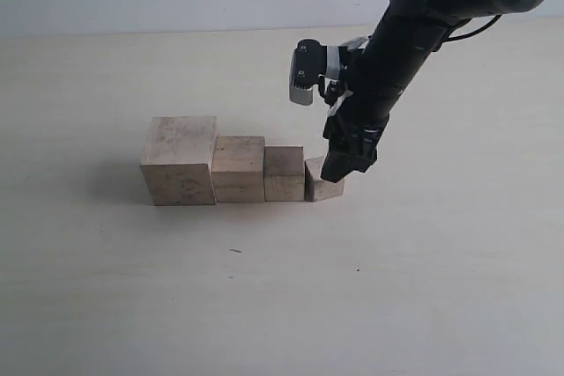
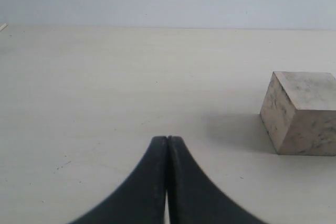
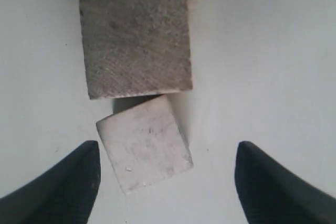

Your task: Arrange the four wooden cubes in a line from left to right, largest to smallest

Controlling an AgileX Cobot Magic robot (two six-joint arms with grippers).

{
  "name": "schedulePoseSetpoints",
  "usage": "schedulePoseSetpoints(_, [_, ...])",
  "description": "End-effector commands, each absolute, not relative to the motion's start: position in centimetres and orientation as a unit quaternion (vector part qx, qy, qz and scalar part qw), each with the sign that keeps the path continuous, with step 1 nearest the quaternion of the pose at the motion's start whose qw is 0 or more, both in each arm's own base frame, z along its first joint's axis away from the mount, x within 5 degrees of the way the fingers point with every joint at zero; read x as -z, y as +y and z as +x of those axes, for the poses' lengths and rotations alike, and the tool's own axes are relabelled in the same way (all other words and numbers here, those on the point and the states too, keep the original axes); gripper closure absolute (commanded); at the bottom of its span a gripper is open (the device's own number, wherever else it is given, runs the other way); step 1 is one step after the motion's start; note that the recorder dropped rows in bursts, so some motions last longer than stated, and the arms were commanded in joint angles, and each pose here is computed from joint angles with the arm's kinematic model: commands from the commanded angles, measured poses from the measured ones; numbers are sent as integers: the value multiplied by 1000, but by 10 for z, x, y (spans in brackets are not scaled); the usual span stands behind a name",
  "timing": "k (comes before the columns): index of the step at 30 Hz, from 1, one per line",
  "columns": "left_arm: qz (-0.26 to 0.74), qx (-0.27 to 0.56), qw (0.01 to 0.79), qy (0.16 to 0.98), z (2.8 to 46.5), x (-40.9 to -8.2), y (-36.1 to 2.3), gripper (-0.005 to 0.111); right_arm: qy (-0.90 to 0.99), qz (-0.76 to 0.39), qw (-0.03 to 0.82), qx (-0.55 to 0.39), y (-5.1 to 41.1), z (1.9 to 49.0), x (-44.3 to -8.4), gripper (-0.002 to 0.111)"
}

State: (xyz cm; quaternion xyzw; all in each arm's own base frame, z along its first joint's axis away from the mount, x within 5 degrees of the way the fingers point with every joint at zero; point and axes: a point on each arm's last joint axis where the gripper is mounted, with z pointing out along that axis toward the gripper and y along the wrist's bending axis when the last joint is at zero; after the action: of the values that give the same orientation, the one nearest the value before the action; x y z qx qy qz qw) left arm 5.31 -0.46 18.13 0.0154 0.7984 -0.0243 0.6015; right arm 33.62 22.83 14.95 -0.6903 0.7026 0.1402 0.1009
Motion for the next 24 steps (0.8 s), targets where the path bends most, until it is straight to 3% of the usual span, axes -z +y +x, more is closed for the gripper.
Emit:
schedulePoseSetpoints(1, [17, 24, 607, 794, 53, -181, -5, 107, 713, -683, 117, -108, 222, 337, -171, 39])
schedulePoseSetpoints(7, [17, 24, 607, 794, 53, -181, -5, 107, 756, -646, 102, -40, 209, 342, -177, 39])
schedulePoseSetpoints(24, [17, 24, 607, 794, 53, -181, -5, 107, 767, -636, 70, -50, 213, 347, -135, 39])
